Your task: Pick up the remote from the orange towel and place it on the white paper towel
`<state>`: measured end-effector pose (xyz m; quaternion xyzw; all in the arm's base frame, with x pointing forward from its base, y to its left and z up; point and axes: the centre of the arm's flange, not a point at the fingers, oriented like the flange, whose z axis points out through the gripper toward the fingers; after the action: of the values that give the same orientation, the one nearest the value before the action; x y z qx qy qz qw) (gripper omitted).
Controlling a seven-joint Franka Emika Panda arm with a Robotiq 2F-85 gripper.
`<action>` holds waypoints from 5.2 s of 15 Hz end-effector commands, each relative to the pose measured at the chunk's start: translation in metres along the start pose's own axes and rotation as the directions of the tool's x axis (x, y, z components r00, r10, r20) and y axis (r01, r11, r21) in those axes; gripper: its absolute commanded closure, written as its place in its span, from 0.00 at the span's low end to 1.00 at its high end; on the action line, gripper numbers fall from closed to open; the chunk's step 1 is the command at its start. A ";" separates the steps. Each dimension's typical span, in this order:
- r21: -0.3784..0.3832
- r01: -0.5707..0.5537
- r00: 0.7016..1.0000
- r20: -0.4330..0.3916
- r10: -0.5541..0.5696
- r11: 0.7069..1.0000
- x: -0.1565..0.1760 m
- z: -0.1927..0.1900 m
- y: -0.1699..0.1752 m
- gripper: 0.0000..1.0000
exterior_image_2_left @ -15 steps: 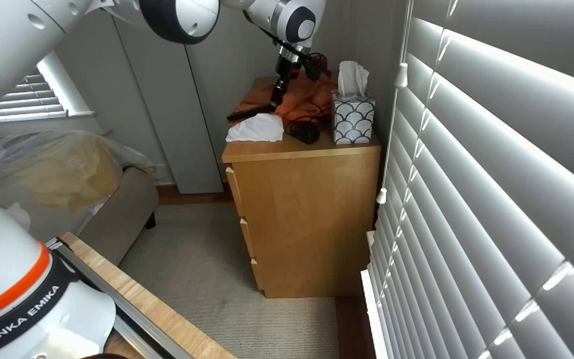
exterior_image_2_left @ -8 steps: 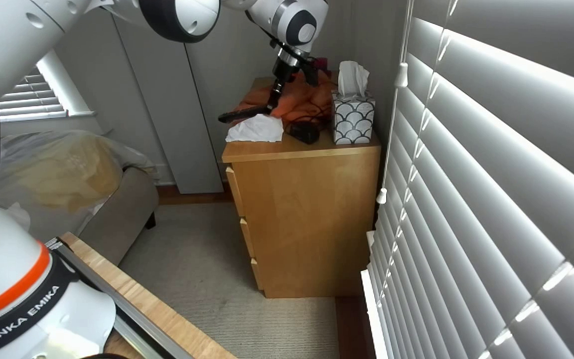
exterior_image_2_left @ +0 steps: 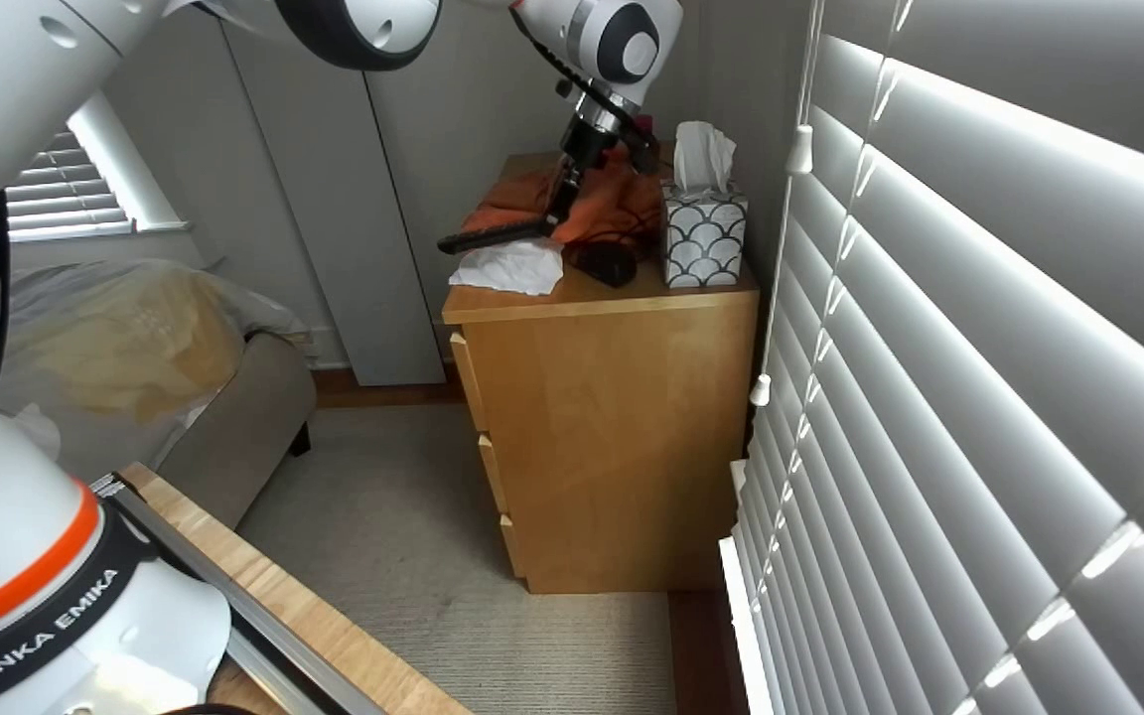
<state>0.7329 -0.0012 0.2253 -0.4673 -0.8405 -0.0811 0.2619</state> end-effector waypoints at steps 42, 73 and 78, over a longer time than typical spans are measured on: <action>0.057 0.032 0.923 0.382 -0.051 0.998 0.108 0.020 0.061 0.00; 0.176 0.209 0.861 0.432 -0.266 0.962 0.098 0.093 -0.016 0.00; 0.120 0.255 0.827 0.488 -0.280 0.960 0.099 0.095 -0.010 0.00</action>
<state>0.6564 0.1014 0.2004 -0.3606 -0.9300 0.0356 0.0609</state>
